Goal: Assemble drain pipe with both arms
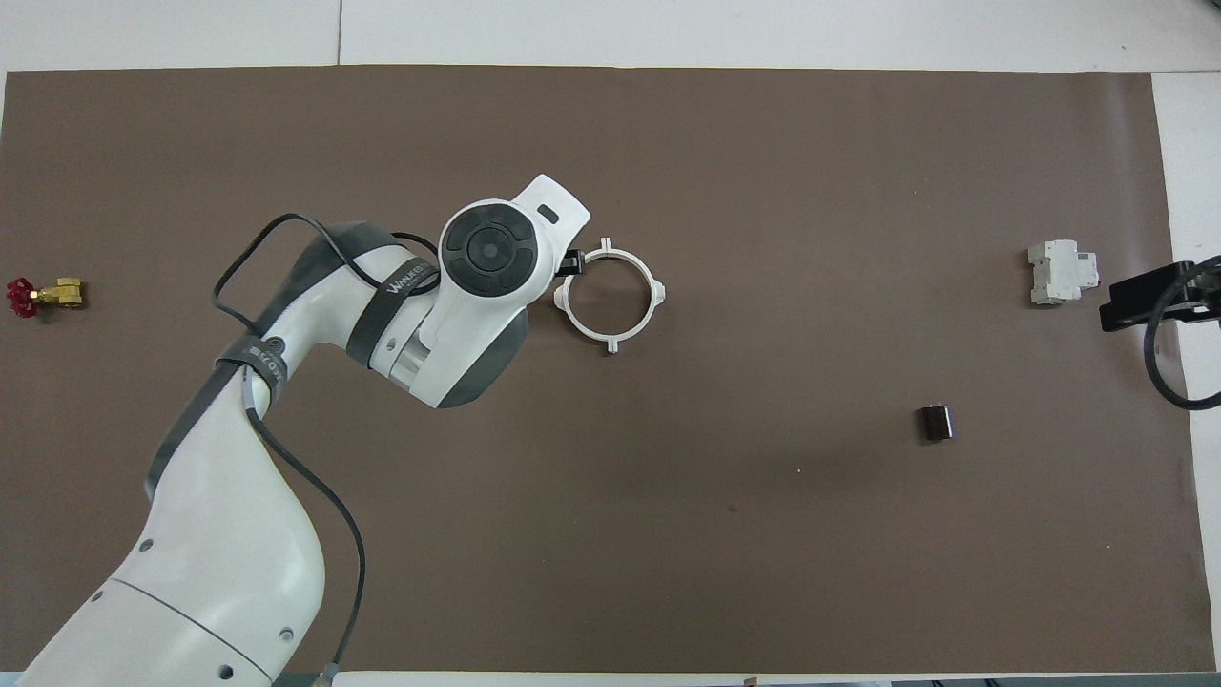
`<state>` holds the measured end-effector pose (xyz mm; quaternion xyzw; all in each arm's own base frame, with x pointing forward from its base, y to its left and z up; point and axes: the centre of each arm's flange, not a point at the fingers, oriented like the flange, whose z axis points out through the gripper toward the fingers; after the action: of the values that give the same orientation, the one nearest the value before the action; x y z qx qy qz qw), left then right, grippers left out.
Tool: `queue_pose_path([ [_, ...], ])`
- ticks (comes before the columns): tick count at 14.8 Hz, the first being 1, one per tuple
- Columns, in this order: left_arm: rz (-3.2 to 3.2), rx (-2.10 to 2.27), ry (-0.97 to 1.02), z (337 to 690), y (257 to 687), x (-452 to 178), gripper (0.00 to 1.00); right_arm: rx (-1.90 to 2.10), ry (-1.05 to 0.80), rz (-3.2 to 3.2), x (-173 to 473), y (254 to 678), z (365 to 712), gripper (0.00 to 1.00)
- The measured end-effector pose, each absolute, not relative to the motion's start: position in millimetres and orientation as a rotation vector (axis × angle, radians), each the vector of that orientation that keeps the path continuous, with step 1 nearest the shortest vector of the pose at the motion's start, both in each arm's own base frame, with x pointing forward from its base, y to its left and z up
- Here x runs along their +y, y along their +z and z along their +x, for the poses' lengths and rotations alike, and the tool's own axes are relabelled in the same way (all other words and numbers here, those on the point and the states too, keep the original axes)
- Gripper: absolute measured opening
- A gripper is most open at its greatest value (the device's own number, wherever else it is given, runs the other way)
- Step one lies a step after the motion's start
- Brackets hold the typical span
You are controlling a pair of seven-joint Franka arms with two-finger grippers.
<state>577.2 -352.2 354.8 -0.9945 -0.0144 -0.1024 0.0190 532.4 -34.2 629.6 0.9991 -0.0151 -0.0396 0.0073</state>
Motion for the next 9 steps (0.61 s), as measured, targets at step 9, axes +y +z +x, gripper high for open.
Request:
queue_pose_path([
  [9,-3.075,-0.183,-0.374,617.4,425.8,-189.6,1.00,-0.047,-0.123,3.124,-33.9,629.6,532.5,1.00],
])
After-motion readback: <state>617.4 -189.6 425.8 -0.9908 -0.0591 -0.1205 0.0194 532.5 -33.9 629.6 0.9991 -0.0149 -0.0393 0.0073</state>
